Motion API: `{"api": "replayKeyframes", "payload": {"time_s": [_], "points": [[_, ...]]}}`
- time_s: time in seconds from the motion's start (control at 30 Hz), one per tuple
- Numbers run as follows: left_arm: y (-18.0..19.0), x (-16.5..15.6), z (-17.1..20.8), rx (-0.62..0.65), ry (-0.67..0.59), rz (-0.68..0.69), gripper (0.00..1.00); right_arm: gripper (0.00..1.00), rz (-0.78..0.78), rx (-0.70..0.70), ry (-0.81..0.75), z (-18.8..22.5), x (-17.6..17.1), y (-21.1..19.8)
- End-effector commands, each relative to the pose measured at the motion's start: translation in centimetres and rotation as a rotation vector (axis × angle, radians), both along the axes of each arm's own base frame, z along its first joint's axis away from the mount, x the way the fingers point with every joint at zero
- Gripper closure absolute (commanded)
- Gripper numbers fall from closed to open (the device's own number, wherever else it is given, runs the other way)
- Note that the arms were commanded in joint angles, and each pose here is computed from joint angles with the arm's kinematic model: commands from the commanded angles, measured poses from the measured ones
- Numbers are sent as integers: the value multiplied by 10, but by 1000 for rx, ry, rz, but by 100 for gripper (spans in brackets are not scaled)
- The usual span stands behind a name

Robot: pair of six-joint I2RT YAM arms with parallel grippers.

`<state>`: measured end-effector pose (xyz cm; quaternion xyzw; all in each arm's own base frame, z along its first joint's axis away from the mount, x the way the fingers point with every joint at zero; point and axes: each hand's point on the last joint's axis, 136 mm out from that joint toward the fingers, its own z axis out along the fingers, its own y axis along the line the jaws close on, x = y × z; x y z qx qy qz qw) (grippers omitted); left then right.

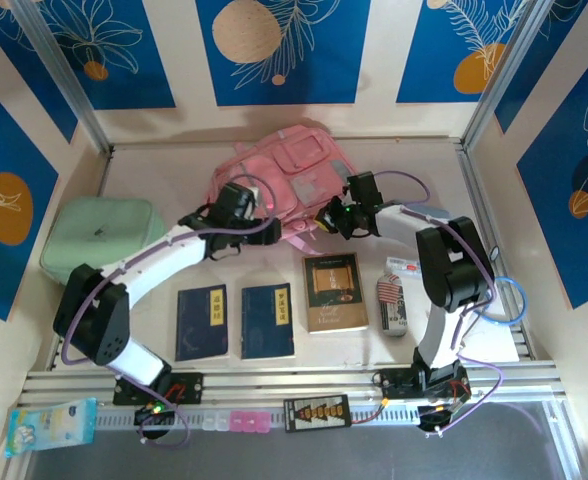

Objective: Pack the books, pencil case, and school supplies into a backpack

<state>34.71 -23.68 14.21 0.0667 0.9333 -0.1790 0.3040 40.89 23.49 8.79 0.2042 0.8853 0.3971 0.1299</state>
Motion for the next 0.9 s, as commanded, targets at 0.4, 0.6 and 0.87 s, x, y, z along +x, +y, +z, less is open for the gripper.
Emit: {"api": "replayKeyframes", "payload": {"time_s": [0.4,0.6,0.87], "points": [[-59,7,23,5,-147,19,55,98,159,208,-165,100,-23,44],[-69,13,20,23,-148,30,62,98,178,224,-185,114,-23,49],[-63,10,5,10,-129,81,78,99,188,231,-174,117,-17,53]]}}
